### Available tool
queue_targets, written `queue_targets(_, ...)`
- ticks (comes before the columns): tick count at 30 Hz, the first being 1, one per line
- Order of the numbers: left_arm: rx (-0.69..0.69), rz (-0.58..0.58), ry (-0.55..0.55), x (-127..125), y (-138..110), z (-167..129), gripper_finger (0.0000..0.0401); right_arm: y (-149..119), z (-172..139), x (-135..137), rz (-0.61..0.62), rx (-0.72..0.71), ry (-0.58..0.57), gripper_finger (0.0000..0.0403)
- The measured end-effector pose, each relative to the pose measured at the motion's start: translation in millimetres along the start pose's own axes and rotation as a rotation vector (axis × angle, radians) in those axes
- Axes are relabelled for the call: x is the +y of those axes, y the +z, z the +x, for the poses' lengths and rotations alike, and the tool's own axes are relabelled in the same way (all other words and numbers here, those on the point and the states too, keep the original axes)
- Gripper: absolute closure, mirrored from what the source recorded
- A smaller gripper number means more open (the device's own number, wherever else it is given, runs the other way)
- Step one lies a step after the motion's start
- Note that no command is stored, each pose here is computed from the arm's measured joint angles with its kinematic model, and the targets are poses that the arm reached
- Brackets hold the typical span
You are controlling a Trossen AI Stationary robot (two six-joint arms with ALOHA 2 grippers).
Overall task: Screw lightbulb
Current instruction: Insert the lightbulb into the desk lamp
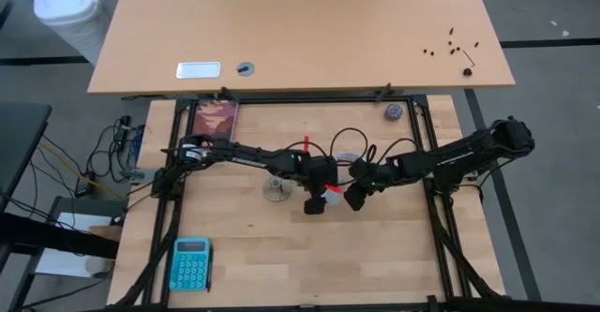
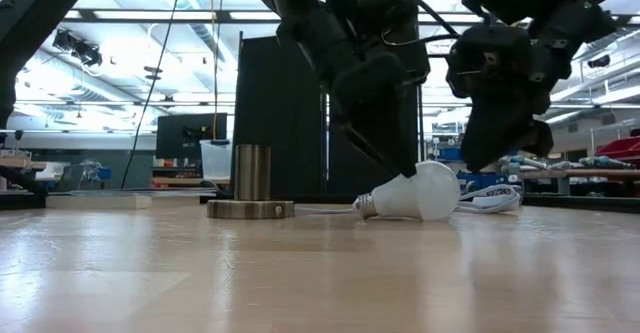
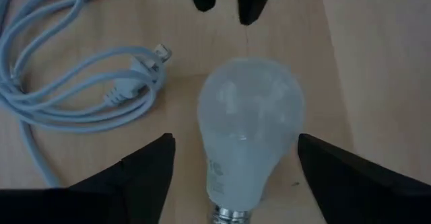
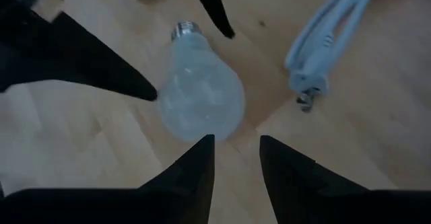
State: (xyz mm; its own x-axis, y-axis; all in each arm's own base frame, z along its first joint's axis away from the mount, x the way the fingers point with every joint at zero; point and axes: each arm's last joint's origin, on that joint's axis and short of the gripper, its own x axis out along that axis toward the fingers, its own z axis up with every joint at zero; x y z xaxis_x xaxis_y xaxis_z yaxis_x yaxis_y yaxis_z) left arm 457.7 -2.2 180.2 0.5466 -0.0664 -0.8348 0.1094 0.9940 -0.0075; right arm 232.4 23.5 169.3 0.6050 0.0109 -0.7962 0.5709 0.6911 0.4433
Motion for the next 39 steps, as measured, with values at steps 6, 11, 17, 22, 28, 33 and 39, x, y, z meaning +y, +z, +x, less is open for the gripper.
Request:
queue_targets(6,0.000,0.054,0.006,1,-2,7,0.0123,-2,6,0,0.001,0.040,0.007,0.0274)
queue_targets(11,0.014,0.045,0.007,0,-4,13,0.0136,-2,9,0,0.014,0.052,0.010,0.0274)
queue_targets(17,0.025,-0.019,-0.013,0,-8,22,0.0137,-1,9,0,0.024,0.042,0.018,0.0275)
queue_targets(22,0.027,-0.020,-0.019,0,-10,32,0.0140,1,9,-2,0.034,0.038,0.013,0.0276)
queue_targets(28,0.020,-0.037,0.020,-2,-10,34,0.0182,2,9,-2,0.054,0.040,0.015,0.0276)
queue_targets(33,0.027,-0.043,0.031,-1,-7,32,0.0247,2,4,-1,0.071,0.068,0.058,0.0276)
queue_targets(39,0.020,-0.122,0.036,0,-4,27,0.0264,3,-16,-1,0.101,0.065,0.092,0.0277)
